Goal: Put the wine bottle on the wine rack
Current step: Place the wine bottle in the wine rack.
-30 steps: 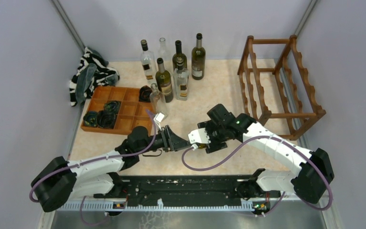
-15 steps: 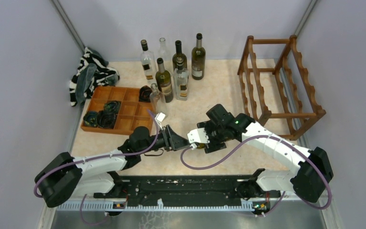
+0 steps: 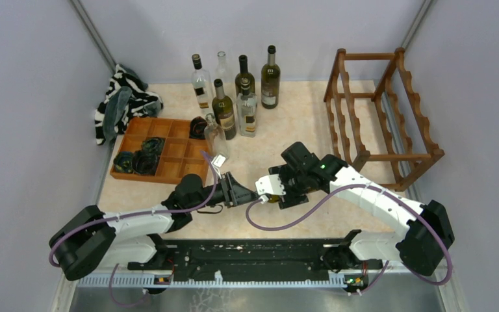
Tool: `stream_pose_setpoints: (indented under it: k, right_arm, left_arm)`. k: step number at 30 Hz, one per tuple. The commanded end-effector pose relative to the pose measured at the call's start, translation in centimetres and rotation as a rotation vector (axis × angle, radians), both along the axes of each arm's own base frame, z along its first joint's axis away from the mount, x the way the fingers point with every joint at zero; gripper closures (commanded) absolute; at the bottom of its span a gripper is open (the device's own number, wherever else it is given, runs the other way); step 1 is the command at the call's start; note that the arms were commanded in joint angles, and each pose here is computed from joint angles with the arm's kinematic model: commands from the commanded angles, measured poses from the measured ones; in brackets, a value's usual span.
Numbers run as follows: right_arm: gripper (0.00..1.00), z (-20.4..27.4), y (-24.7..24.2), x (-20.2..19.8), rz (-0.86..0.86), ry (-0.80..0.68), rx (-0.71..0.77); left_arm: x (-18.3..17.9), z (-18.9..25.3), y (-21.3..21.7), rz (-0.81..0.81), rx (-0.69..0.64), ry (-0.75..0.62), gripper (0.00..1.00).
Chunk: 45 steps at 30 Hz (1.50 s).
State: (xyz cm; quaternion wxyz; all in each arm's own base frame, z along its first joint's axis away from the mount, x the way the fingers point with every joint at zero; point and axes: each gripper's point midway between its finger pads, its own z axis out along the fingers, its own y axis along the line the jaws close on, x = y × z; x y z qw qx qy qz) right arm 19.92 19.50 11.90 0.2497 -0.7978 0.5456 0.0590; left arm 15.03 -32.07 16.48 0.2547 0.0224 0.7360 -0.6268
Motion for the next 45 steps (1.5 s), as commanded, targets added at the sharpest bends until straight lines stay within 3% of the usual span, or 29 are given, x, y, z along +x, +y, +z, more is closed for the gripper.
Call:
stream_pose_setpoints:
  k: [1, 7, 11, 13, 16, 22, 28, 29, 30, 41, 45]
  right_arm:
    - [1.0, 2.7, 1.5, 1.6, -0.014, -0.097, 0.084]
    - [1.0, 2.8, 1.5, 1.6, -0.012, -0.097, 0.093]
    - [1.0, 2.8, 1.5, 1.4, -0.008, -0.091, 0.096]
    - [1.0, 2.8, 1.6, 1.2, -0.001, -0.083, 0.1]
    - [0.94, 2.8, 1.7, 0.8, -0.003, -0.068, 0.113]
    - [0.38, 2.8, 1.9, 0.4, -0.028, -0.039, 0.139]
    - [0.2, 2.6, 1.8, 0.4, -0.055, -0.029, 0.137]
    - [0.15, 2.6, 1.8, 0.4, -0.058, -0.024, 0.139]
    - [0.03, 2.7, 1.8, 0.3, -0.061, -0.019, 0.139]
    - [0.02, 6.9, 2.0, -2.6, 0.02, 0.089, 0.174]
    - [0.02, 10.6, 1.8, -3.2, 0.026, 0.142, 0.268]
  left_arm:
    - [-1.2, 1.3, -0.4, -0.071, -0.054, -0.014, 0.48]
    - [-1.4, 1.2, -0.3, -0.078, -0.06, -0.008, 0.53]
    - [-1.3, 1.4, -0.2, -0.075, -0.074, -0.012, 0.81]
    - [-1.3, 1.5, -0.3, -0.074, -0.08, -0.012, 0.99]
    - [-1.4, 1.7, -0.3, -0.08, -0.096, -0.015, 1.0]
    - [-2.1, 2.3, -0.3, -0.11, -0.164, 0.0, 1.0]
    - [-2.4, 2.4, -0.5, -0.136, -0.219, 0.039, 1.0]
    - [-2.4, 2.3, -0.5, -0.135, -0.222, 0.045, 1.0]
    - [-2.3, 2.2, -0.5, -0.131, -0.224, 0.05, 1.0]
    - [-1.6, 2.0, -0.2, -0.078, -0.233, 0.068, 1.0]
    - [-1.3, 2.2, -0.2, -0.059, -0.247, 0.06, 1.0]
